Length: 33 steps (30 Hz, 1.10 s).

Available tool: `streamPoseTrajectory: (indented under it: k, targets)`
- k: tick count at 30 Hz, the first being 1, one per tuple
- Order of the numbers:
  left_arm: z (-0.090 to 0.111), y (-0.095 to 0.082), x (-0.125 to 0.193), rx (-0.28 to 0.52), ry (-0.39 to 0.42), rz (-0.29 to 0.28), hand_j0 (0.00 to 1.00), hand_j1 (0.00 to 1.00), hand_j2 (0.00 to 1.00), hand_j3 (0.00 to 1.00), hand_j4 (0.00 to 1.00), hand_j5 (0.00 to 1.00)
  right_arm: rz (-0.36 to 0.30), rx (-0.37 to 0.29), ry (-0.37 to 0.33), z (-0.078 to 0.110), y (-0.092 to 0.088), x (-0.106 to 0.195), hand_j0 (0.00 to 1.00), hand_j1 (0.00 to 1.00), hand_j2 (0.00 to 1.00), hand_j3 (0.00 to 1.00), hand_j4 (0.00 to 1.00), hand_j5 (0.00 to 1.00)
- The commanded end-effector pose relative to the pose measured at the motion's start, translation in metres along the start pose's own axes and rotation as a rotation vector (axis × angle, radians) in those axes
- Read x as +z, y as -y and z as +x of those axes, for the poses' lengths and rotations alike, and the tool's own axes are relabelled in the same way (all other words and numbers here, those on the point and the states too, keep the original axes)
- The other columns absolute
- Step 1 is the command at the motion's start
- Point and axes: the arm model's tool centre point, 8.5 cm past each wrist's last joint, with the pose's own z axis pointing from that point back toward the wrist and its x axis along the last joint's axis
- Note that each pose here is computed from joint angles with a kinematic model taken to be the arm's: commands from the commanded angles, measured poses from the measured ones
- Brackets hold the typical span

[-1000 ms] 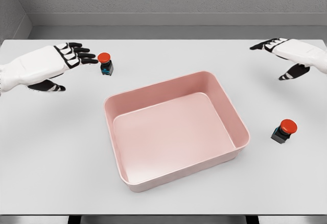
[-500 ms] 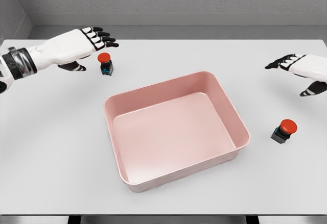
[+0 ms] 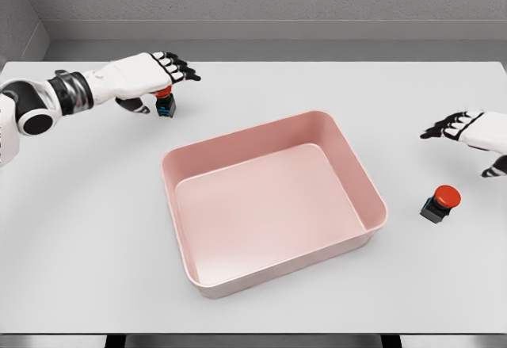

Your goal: Put the industrial switch in the basket with both arms

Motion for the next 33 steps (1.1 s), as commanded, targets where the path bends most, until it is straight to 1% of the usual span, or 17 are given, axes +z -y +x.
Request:
streamPoseTrajectory:
  k: [1, 2, 4, 6, 11, 13, 14, 15, 17, 19, 22, 23, 29, 31, 32, 33]
  targets:
    - [-0.004, 0.010, -0.007, 0.034, -0.024, -0.015, 1.00, 1.00, 1.00, 1.00, 1.00, 1.00, 0.000, 0.010, -0.007, 0.000, 0.004, 0.008, 1.00, 1.00, 1.00, 1.00, 1.00, 1.00]
    - [-0.007, 0.010, -0.007, 0.038, -0.035, -0.017, 1.00, 1.00, 1.00, 1.00, 1.00, 1.00, 0.012, 0.003, 0.000, 0.002, -0.002, 0.006, 1.00, 1.00, 1.00, 1.00, 1.00, 1.00]
    - [-0.010, 0.012, -0.009, 0.050, -0.049, -0.023, 1.00, 1.00, 1.00, 1.00, 1.00, 1.00, 0.025, 0.003, 0.030, 0.012, -0.008, 0.003, 1.00, 1.00, 1.00, 1.00, 1.00, 1.00]
    - [-0.013, 0.013, -0.008, 0.052, -0.056, -0.027, 1.00, 1.00, 1.00, 1.00, 1.00, 1.00, 0.035, -0.002, 0.046, 0.017, -0.013, 0.000, 1.00, 1.00, 1.00, 1.00, 1.00, 1.00]
    - [-0.015, 0.023, -0.017, 0.084, -0.080, -0.045, 1.00, 1.00, 1.00, 1.00, 1.00, 1.00, 0.050, -0.007, 0.094, 0.033, -0.022, -0.006, 1.00, 1.00, 1.00, 1.00, 1.00, 1.00]
    - [-0.014, 0.023, -0.020, 0.090, -0.079, -0.045, 1.00, 1.00, 1.00, 1.00, 1.00, 1.00, 0.053, -0.008, 0.093, 0.033, -0.023, -0.006, 1.00, 1.00, 1.00, 1.00, 1.00, 1.00]
    - [-0.012, 0.020, -0.024, 0.090, -0.077, -0.040, 1.00, 1.00, 1.00, 1.00, 1.00, 1.00, 0.062, -0.005, 0.081, 0.030, -0.023, 0.000, 1.00, 1.00, 1.00, 1.00, 1.00, 1.00]
    - [-0.012, 0.021, -0.026, 0.092, -0.077, -0.042, 1.00, 1.00, 1.00, 1.00, 1.00, 1.00, 0.068, -0.011, 0.082, 0.030, -0.026, 0.000, 1.00, 1.00, 1.00, 1.00, 1.00, 1.00]
    - [-0.010, 0.020, -0.028, 0.092, -0.073, -0.040, 1.00, 1.00, 1.00, 1.00, 1.00, 1.00, 0.068, -0.010, 0.083, 0.030, -0.027, 0.000, 1.00, 1.00, 1.00, 1.00, 1.00, 1.00]
    - [-0.012, 0.016, -0.028, 0.089, -0.075, -0.030, 1.00, 1.00, 1.00, 1.00, 1.00, 1.00, 0.076, -0.014, 0.097, 0.035, -0.031, -0.002, 1.00, 1.00, 1.00, 1.00, 1.00, 1.00]
    - [-0.011, 0.015, -0.028, 0.087, -0.072, -0.025, 1.00, 1.00, 1.00, 1.00, 1.00, 1.00, 0.077, -0.016, 0.099, 0.036, -0.032, -0.002, 1.00, 1.00, 1.00, 1.00, 1.00, 1.00]
    - [-0.010, 0.014, -0.030, 0.088, -0.069, -0.024, 1.00, 1.00, 1.00, 1.00, 1.00, 1.00, 0.085, -0.022, 0.101, 0.037, -0.036, -0.002, 1.00, 1.00, 1.00, 1.00, 1.00, 1.00]
    - [-0.012, 0.017, -0.027, 0.092, -0.076, -0.025, 1.00, 1.00, 1.00, 1.00, 1.00, 1.00, 0.094, -0.019, 0.123, 0.044, -0.037, -0.006, 1.00, 1.00, 1.00, 1.00, 1.00, 1.00]
    - [-0.012, 0.018, -0.027, 0.089, -0.074, -0.035, 0.95, 0.95, 0.95, 0.95, 0.95, 0.95, 0.111, -0.015, 0.134, 0.047, -0.038, -0.008, 1.00, 1.00, 1.00, 1.00, 1.00, 1.00]
    - [-0.012, 0.018, -0.027, 0.089, -0.074, -0.035, 0.89, 0.89, 0.89, 0.89, 0.89, 0.89, 0.114, -0.015, 0.140, 0.049, -0.039, -0.008, 1.00, 1.00, 1.00, 1.00, 1.00, 1.00]
    - [-0.012, 0.018, -0.026, 0.089, -0.077, -0.035, 0.80, 0.80, 0.80, 0.80, 0.80, 0.80, 0.115, -0.015, 0.138, 0.049, -0.039, -0.008, 1.00, 1.00, 1.00, 1.00, 1.00, 1.00]
